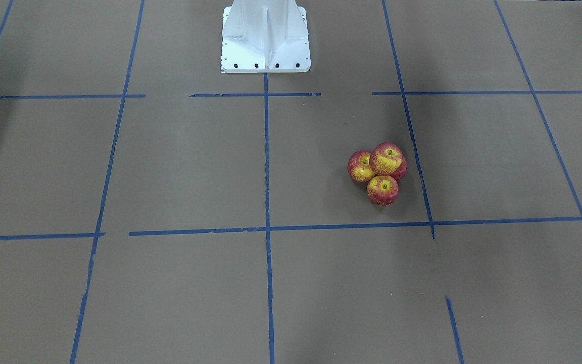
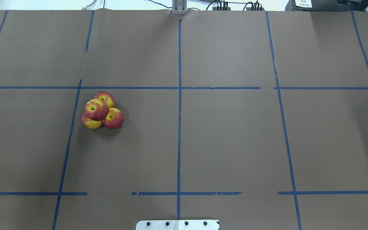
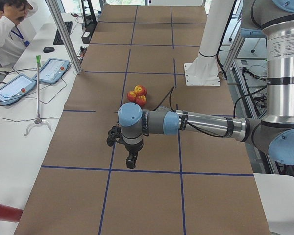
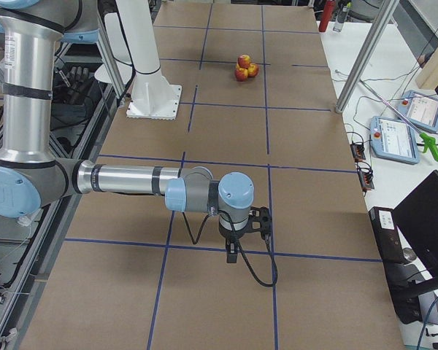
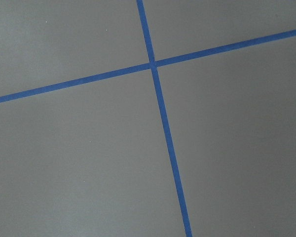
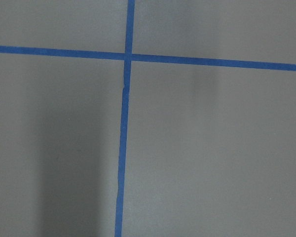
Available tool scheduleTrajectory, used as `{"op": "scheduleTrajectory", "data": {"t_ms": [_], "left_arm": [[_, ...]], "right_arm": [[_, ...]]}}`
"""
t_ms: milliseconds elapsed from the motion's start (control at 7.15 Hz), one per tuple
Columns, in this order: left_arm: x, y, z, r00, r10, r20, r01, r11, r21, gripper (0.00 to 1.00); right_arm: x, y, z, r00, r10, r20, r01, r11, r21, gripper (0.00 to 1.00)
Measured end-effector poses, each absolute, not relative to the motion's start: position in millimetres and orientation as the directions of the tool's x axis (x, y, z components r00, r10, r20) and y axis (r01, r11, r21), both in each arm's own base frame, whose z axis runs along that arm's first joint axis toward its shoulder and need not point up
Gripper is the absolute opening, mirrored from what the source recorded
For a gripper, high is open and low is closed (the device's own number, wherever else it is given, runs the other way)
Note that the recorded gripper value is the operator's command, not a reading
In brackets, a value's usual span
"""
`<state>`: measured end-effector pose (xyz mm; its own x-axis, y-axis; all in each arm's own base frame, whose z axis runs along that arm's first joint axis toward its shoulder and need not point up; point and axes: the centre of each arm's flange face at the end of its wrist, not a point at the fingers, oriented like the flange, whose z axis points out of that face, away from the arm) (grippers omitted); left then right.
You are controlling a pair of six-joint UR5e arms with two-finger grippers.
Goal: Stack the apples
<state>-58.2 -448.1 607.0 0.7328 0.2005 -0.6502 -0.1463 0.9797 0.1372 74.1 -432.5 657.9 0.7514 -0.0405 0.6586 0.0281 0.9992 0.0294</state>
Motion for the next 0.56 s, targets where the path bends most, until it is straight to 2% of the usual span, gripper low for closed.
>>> {"op": "scheduleTrajectory", "data": {"t_ms": [559], "left_arm": [[-57.2,-457.1,611.6,0.732,0.200,-0.652,-0.147,0.980,0.136,1.00]], "right_arm": [[74.1,-432.5,658.0,0.752,-0.040,0.658,0.028,0.999,0.029,1.00]]}}
